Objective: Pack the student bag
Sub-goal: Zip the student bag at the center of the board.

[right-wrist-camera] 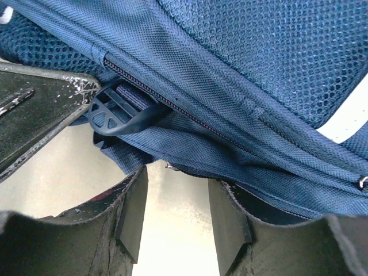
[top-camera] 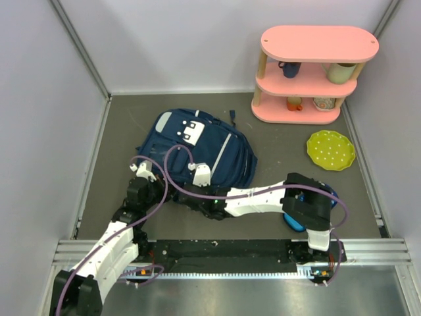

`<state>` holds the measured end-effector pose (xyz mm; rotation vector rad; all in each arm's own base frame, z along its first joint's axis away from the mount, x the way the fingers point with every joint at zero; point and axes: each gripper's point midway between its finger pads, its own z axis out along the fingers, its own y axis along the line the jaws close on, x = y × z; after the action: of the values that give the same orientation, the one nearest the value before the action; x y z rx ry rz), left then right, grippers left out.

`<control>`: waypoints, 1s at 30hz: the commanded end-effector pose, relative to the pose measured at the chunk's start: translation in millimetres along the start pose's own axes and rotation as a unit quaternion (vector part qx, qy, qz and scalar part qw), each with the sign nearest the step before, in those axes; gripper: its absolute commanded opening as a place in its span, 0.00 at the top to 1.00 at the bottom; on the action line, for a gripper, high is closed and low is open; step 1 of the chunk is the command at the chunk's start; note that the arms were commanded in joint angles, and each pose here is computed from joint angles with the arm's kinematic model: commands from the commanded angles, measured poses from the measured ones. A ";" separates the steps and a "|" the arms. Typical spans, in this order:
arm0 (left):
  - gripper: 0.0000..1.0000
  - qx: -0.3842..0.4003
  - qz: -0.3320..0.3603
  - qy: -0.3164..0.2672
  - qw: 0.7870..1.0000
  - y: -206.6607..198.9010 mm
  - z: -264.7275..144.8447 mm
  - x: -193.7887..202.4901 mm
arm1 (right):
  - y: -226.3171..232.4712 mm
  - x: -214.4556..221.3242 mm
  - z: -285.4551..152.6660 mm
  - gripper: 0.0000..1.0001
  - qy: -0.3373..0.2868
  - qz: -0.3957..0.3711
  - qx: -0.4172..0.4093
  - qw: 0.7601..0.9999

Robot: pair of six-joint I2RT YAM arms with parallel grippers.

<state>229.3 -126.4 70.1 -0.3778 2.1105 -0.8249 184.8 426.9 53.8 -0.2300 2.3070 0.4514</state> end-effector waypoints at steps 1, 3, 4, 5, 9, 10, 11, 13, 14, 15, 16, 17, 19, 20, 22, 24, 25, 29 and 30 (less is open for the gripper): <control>1.00 0.066 0.003 0.000 0.998 -31.3 -4.2 -7.3 | -4.7 -27.3 2.2 0.55 -0.056 -0.028 0.049 0.997; 1.00 0.068 0.003 0.002 0.998 -32.0 -4.5 -6.6 | -4.0 -33.5 1.9 0.55 -0.070 -0.032 0.058 0.995; 1.00 0.068 0.002 0.002 0.998 -31.8 -4.4 -6.3 | -5.3 -34.6 2.5 0.55 -0.073 -0.033 0.064 0.995; 1.00 0.068 0.001 0.003 0.998 -31.7 -4.5 -6.1 | -6.1 -34.2 4.6 0.55 -0.076 -0.040 0.070 0.994; 1.00 0.072 0.001 0.002 0.997 -33.3 -5.0 -6.5 | -2.9 -40.8 7.1 0.58 -0.088 -0.040 0.083 0.992; 1.00 0.075 0.002 0.000 0.997 -35.2 -5.7 -8.0 | -3.3 -41.0 7.5 0.59 -0.091 -0.042 0.087 0.991; 1.00 0.074 0.001 0.001 0.997 -34.8 -5.4 -7.6 | -5.0 -40.4 8.5 0.59 -0.091 -0.044 0.092 0.991; 1.00 0.077 0.000 0.000 0.997 -35.8 -5.9 -7.6 | -4.2 -40.6 11.1 0.63 -0.093 -0.042 0.097 0.990; 1.00 0.078 0.000 -0.001 0.997 -36.3 -6.1 -8.1 | -4.5 -40.7 11.6 0.65 -0.096 -0.041 0.100 0.989; 1.00 0.077 0.000 -0.001 0.997 -35.6 -5.9 -7.7 | -4.2 -40.6 13.2 0.71 -0.097 -0.042 0.103 0.989; 1.00 0.076 -0.001 0.001 0.997 -35.1 -5.9 -6.8 | -4.7 -40.4 13.7 0.73 -0.097 -0.043 0.105 0.989; 1.00 0.077 -0.001 0.000 0.997 -35.3 -6.1 -7.0 | -4.5 -42.3 14.1 0.74 -0.101 -0.041 0.108 0.988; 1.00 0.076 0.000 0.000 0.997 -34.6 -5.9 -6.6 | -6.5 -42.3 13.8 0.76 -0.101 -0.044 0.113 0.987; 1.00 0.076 0.000 0.001 0.997 -34.5 -5.7 -6.3 | -6.0 -44.1 13.2 0.77 -0.104 -0.042 0.113 0.987; 1.00 0.076 0.000 0.001 0.997 -34.5 -5.7 -6.3 | -6.0 -44.5 12.3 0.83 -0.104 -0.042 0.113 0.987; 1.00 0.076 0.000 0.000 0.997 -34.5 -5.7 -6.7 | -6.0 -43.2 12.3 0.96 -0.101 -0.042 0.111 0.988; 1.00 0.076 0.000 0.001 0.997 -34.4 -5.8 -6.2 | -5.2 -43.2 11.5 1.00 -0.099 -0.041 0.109 0.988; 1.00 0.071 0.001 0.000 0.997 -32.5 -5.9 -6.4 | -6.4 -43.8 5.1 1.00 -0.093 -0.042 0.101 0.990; 1.00 0.065 0.001 -0.002 0.998 -30.4 -5.8 -6.4 | -8.1 -44.1 2.7 1.00 -0.091 -0.039 0.099 0.990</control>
<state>229.7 -129.4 75.2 -0.3873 2.0952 -0.8574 206.8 420.0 53.3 -0.2481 2.2012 0.1591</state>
